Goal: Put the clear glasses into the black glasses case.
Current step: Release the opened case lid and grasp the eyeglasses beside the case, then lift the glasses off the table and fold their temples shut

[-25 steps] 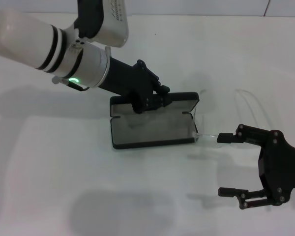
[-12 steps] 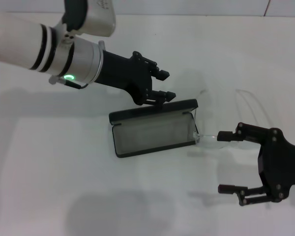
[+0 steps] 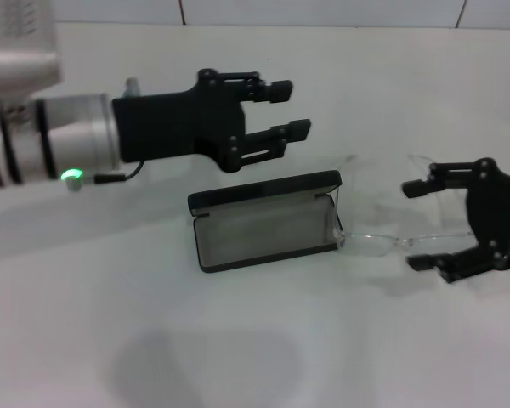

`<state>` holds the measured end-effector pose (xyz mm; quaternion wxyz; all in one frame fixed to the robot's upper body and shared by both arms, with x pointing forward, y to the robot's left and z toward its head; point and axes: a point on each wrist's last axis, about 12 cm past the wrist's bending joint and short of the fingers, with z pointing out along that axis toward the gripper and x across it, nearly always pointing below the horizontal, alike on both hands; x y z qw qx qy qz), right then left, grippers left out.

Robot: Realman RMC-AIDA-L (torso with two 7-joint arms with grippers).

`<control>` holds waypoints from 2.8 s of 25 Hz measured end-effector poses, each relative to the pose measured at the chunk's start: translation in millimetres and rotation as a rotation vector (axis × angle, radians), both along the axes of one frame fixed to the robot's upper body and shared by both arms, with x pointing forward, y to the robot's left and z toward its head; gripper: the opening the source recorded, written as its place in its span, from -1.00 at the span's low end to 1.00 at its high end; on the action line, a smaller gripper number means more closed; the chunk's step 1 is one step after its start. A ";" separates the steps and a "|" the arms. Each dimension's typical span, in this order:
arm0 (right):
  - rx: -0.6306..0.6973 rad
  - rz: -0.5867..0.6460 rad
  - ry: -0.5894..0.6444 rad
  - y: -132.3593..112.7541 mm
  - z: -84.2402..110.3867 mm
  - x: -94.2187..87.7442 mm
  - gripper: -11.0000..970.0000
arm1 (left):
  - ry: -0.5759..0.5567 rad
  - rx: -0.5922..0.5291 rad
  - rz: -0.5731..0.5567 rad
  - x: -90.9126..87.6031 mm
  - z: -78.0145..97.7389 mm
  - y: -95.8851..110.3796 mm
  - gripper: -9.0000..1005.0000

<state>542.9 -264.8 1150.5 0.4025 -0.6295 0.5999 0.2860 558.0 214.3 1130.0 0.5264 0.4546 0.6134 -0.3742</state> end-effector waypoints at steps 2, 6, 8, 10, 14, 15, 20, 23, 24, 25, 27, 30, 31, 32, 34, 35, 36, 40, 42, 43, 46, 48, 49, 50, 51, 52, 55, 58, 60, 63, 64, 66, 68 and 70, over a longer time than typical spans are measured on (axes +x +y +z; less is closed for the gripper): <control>-0.125 0.020 0.006 4.6 13.0 6.4 0.72 | 0.010 -0.048 0.018 -8.1 -6.6 6.7 0.03; -0.392 0.044 0.022 26.0 33.9 21.8 0.72 | 0.043 -0.108 0.048 -17.0 -19.3 14.5 0.03; -0.474 0.048 0.025 38.5 36.0 27.7 0.72 | 0.055 -0.114 0.053 -18.2 -22.5 15.3 0.03; -0.549 0.047 0.020 49.9 33.8 32.9 0.72 | 0.057 -0.114 0.054 -19.1 -24.4 15.5 0.03; -0.661 0.072 -0.013 73.6 17.4 37.6 0.72 | 0.055 -0.113 0.057 -19.2 -27.1 14.7 0.03; -0.670 0.081 -0.023 78.4 13.5 37.9 0.72 | 0.053 -0.112 0.059 -18.8 -27.5 14.5 0.03; -0.707 0.139 -0.055 100.4 -1.6 37.4 0.72 | 0.051 -0.109 0.062 -18.0 -27.8 14.3 0.03; -0.718 0.156 -0.064 107.5 -6.5 36.3 0.59 | 0.047 -0.107 0.060 -17.1 -27.2 13.7 0.03; -0.718 0.158 -0.064 108.5 -7.1 35.9 0.55 | 0.046 -0.106 0.059 -16.8 -27.0 13.6 0.03; -0.719 0.158 -0.064 109.0 -7.4 35.7 0.51 | 0.045 -0.106 0.058 -16.6 -26.8 13.5 0.03; -0.717 0.154 -0.062 108.8 -7.3 36.0 0.42 | 0.043 -0.104 0.057 -16.3 -26.6 13.4 0.03; -0.707 0.149 -0.056 108.6 -7.4 36.4 0.29 | 0.043 -0.104 0.057 -16.3 -26.7 13.5 0.03; -0.705 0.149 -0.052 108.3 -8.0 36.2 0.25 | 0.044 -0.103 0.057 -16.3 -26.7 13.5 0.03; -0.705 0.149 -0.048 107.9 -8.6 36.1 0.17 | 0.044 -0.103 0.057 -16.4 -26.8 13.5 0.03; -0.711 0.151 -0.040 106.3 -9.8 35.5 0.00 | 0.045 -0.103 0.057 -16.5 -27.1 13.6 0.03; -0.715 0.152 -0.035 105.2 -10.2 35.0 -0.08 | 0.045 -0.103 0.058 -16.5 -27.1 13.7 0.03; -0.716 0.151 -0.031 103.5 -9.7 34.4 -0.17 | 0.047 -0.106 0.061 -16.4 -27.0 14.3 0.03; -0.681 0.123 -0.026 90.0 3.1 32.6 -0.67 | 0.079 -0.131 0.081 -16.9 -26.1 19.3 0.02; -0.631 0.103 -0.030 75.3 13.4 29.0 -0.71 | 0.094 -0.142 0.075 -18.4 -25.9 19.8 0.02; -0.600 0.098 -0.034 68.7 18.3 26.7 -0.73 | 0.094 -0.142 0.075 -18.4 -25.9 19.8 0.02; -0.462 0.109 -0.058 46.7 29.4 16.3 -0.75 | 0.102 -0.184 0.039 -25.3 -24.6 21.7 0.02; -0.334 0.113 -0.094 33.8 31.8 10.8 -0.75 | 0.103 -0.219 0.011 -29.7 -22.9 22.4 0.02; -0.285 0.119 -0.112 30.7 31.6 9.1 -0.75 | 0.100 -0.239 -0.007 -31.3 -21.1 22.4 0.02; -0.211 0.130 -0.128 26.3 26.9 6.2 -0.75 | 0.098 -0.256 -0.022 -32.6 -19.7 22.1 0.02; -0.153 0.139 -0.146 24.1 23.5 4.6 -0.75 | 0.093 -0.274 -0.042 -33.7 -17.6 21.3 0.02; -0.101 0.154 -0.164 22.7 17.9 2.6 -0.75 | 0.089 -0.285 -0.057 -34.3 -15.9 20.7 0.02; 0.071 0.159 -0.211 20.6 -6.1 -1.0 -0.75 | 0.072 -0.310 -0.094 -34.6 -10.9 18.1 0.02; 0.189 0.150 -0.251 21.2 -24.3 -5.4 -0.75 | 0.067 -0.319 -0.109 -33.5 -8.6 14.6 0.02; 0.253 0.144 -0.281 21.9 -31.9 -9.1 -0.75 | 0.068 -0.321 -0.121 -31.2 -7.5 10.7 0.01; 0.306 0.134 -0.303 23.5 -37.9 -12.7 -0.75 | 0.080 -0.323 -0.143 -26.4 -6.2 3.5 0.01; 0.311 0.135 -0.302 24.4 -39.2 -13.4 -0.75 | 0.084 -0.323 -0.153 -24.2 -5.6 0.5 0.01; 0.313 0.140 -0.300 25.6 -40.1 -14.0 -0.75 | 0.092 -0.318 -0.169 -21.2 -4.8 -4.3 0.01; 0.313 0.147 -0.298 26.9 -40.5 -14.5 -0.75 | 0.104 -0.305 -0.186 -18.8 -5.5 -9.5 0.01; 0.313 0.151 -0.298 27.6 -40.7 -14.6 -0.75 | 0.111 -0.294 -0.201 -18.1 -6.2 -13.6 0.01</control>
